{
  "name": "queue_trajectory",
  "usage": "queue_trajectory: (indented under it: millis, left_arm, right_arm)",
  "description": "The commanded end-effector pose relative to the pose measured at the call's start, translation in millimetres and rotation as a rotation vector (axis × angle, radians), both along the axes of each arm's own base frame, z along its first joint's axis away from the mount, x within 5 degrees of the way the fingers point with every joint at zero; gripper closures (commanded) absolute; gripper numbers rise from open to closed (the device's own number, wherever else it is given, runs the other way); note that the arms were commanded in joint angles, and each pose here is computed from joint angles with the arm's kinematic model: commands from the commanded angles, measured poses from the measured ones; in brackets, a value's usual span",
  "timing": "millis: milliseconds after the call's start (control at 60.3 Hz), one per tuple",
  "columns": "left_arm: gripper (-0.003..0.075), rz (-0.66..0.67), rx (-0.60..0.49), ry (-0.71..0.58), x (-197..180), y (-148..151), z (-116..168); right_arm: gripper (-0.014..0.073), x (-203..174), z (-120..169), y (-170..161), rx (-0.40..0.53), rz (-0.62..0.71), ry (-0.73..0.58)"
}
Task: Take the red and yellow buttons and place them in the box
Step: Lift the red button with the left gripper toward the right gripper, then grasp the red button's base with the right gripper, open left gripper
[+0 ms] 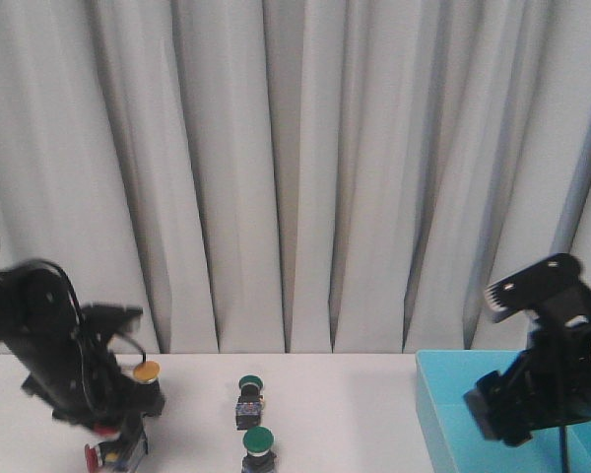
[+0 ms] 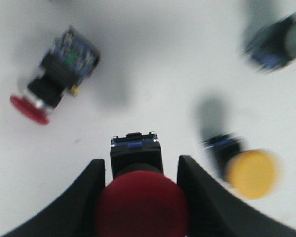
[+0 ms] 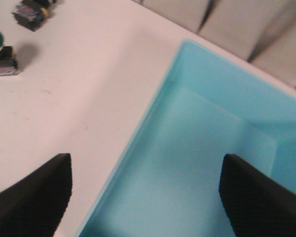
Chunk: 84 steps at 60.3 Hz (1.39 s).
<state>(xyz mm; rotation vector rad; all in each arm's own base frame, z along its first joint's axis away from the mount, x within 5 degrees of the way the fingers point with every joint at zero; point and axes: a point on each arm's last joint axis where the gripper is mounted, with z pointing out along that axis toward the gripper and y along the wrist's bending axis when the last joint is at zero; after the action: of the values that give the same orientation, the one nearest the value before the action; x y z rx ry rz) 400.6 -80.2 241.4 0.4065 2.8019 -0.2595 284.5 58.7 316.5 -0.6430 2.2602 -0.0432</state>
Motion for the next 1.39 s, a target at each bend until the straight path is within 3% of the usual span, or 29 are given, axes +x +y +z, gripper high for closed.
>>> queue_trajectory:
  millis: [0,133,298,580,1011,1144,1244,1376]
  left_arm:
    - [0.0727,-0.013,-0.242,-0.168,-13,-17,73]
    - [0.0727,-0.237,-0.533,-0.231,-31,-45,105]
    - [0.0727,-0.463,-0.727,-0.220,-50,-72,119]
    - [0.0726,-0.516,-0.754,-0.208,-60,-95,122]
    - [0.0726,-0.565,-0.921,-0.144,-74,-115,133]
    - [0.0726,-0.559,-0.924,-0.139,-75,-115,134]
    - [0.0726,-0.551,-0.926,-0.131,-75,-115,134]
    - [0.0726,-0.540,-0.929,-0.120,-75,-115,134]
  right_arm:
    - [0.0029,-6,28,20,-0.090,0.180,-0.184]
    - [0.0050,-13,30,45,-0.147,0.326,-0.242]
    - [0.0073,-25,32,75,-0.138,0.444,-0.281]
    - [0.0085,-45,34,110,-0.110,0.574,-0.314]
    - [0.0085,-47,37,116,-0.073,0.571,-0.338]
    - [0.0090,-47,37,116,-0.062,0.563,-0.334]
    - [0.0132,-47,38,116,-0.052,0.554,-0.338]
    - [0.0272,-46,39,117,-0.045,0.551,-0.356]
